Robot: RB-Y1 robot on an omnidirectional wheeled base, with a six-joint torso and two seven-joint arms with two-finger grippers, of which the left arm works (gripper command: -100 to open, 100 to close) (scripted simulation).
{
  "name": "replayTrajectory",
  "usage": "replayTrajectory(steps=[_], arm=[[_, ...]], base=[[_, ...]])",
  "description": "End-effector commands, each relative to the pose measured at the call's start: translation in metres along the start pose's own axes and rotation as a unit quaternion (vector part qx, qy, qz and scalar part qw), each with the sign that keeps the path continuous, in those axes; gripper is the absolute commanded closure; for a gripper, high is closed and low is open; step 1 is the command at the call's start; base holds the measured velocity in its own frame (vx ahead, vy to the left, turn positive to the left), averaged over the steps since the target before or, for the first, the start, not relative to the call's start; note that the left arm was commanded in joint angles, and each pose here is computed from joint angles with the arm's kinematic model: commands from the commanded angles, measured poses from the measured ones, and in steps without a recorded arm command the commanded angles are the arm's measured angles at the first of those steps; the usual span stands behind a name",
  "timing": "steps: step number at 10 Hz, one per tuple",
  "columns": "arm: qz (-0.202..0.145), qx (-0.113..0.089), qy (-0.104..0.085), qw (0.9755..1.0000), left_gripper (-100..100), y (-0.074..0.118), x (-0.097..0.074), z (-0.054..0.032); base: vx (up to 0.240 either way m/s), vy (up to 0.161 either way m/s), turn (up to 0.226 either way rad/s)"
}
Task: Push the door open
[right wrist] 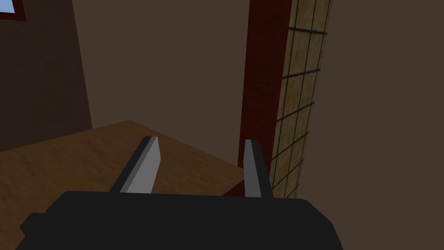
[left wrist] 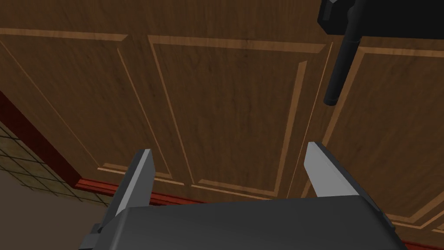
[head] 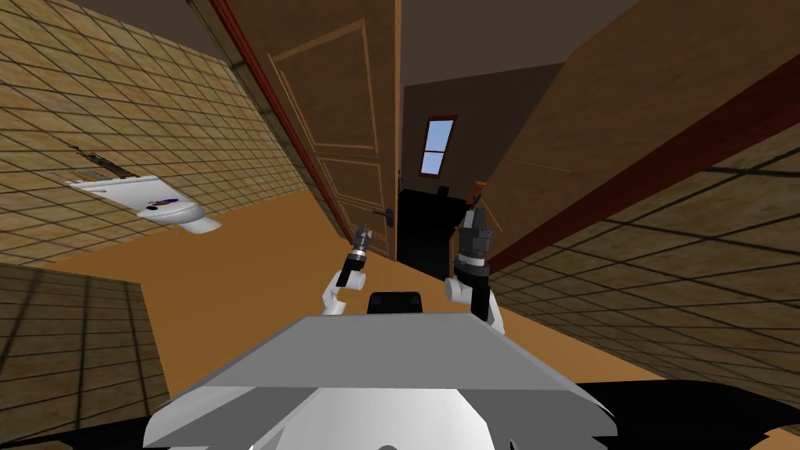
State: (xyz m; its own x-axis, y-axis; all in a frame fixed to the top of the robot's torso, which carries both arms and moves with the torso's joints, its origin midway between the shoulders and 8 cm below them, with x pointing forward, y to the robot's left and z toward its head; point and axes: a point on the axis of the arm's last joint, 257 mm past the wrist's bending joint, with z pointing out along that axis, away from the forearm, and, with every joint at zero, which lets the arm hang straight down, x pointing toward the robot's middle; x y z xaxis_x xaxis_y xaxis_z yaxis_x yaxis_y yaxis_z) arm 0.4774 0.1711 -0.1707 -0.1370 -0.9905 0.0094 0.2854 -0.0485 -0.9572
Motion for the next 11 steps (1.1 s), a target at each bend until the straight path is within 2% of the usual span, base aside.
replayTrajectory(steps=[1, 5, 11], arm=[[-0.002, -0.018, 0.009, 0.9998, -100, 0.015, 0.008, 0.0015], [-0.005, -0.057, 0.030, 0.9979, -100, 0.051, 0.027, 0.0047], [-0.007, -0.105, 0.056, 0.9928, -100, 0.094, 0.050, 0.0051]], base=[[0.100, 0.108, -0.081], [0.083, 0.107, -0.083], [0.071, 0.103, -0.077]])
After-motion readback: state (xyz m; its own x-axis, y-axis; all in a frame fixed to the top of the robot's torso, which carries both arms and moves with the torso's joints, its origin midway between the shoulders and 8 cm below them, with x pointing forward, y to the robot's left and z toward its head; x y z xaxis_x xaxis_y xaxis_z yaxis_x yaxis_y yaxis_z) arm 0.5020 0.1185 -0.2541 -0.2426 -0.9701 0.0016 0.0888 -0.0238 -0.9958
